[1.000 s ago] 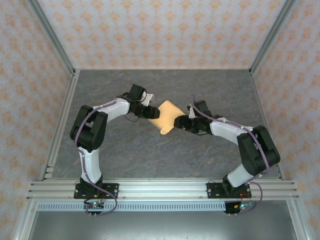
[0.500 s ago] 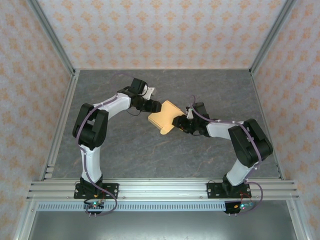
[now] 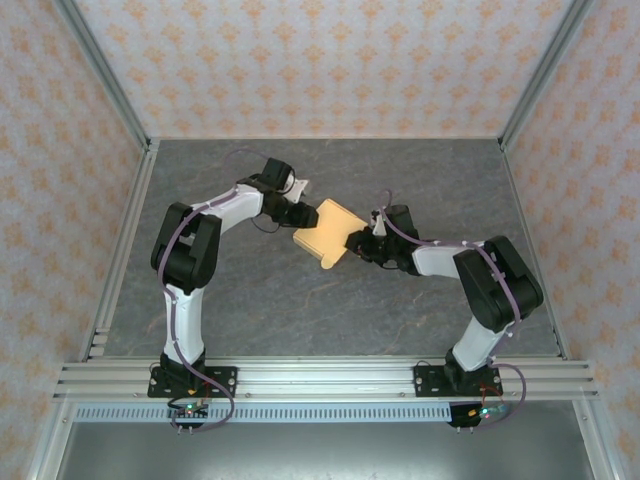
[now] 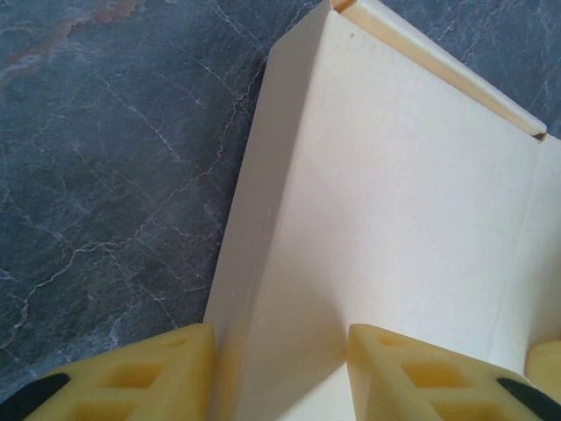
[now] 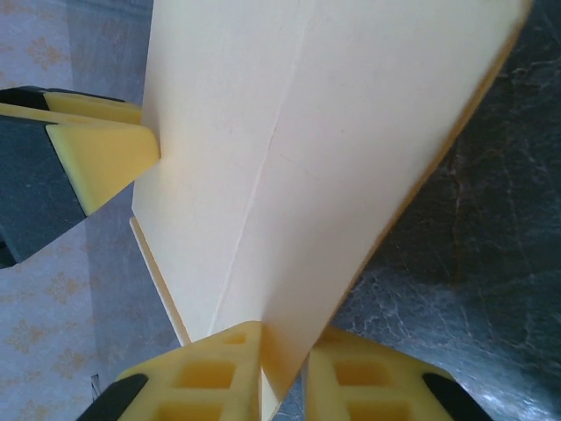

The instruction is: Fold the paper box

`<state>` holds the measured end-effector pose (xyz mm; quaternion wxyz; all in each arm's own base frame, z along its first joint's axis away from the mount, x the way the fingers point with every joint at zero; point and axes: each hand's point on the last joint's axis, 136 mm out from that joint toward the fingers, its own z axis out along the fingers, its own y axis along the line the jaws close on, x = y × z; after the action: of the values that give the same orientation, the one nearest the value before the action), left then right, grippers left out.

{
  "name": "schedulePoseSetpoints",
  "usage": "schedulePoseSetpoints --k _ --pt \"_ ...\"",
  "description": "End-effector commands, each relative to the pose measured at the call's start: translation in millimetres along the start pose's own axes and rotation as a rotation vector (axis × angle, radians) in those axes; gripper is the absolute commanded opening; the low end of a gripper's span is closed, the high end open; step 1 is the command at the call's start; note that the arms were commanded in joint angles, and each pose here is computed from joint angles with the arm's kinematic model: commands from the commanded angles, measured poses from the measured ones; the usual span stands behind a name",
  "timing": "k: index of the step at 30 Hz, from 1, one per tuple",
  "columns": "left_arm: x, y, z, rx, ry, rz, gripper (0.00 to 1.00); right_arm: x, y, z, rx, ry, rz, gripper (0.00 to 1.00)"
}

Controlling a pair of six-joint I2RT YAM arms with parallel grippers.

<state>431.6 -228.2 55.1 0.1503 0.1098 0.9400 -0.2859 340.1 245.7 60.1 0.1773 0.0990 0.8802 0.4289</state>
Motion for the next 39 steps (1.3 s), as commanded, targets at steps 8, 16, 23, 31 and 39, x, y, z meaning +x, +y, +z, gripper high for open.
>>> schedulePoseSetpoints --k 8,16,23,31,39 --pt "12 -6 2 0.101 0.02 -0.087 0.41 -12 13 -5 -0.092 -0.053 -0.004 0.07" --pt "25 -15 3 0.179 0.041 -0.129 0.39 -16 26 -12 -0.136 -0.072 -0.012 0.04" --pt "34 -18 5 0.212 0.052 -0.158 0.37 -20 40 -23 -0.162 -0.098 -0.029 0.02" --pt "42 -20 10 0.224 0.072 -0.163 0.37 -23 52 -30 -0.189 -0.112 -0.029 0.01" --pt "49 -22 14 0.222 0.096 -0.154 0.4 -25 58 -39 -0.182 -0.127 -0.043 0.01"
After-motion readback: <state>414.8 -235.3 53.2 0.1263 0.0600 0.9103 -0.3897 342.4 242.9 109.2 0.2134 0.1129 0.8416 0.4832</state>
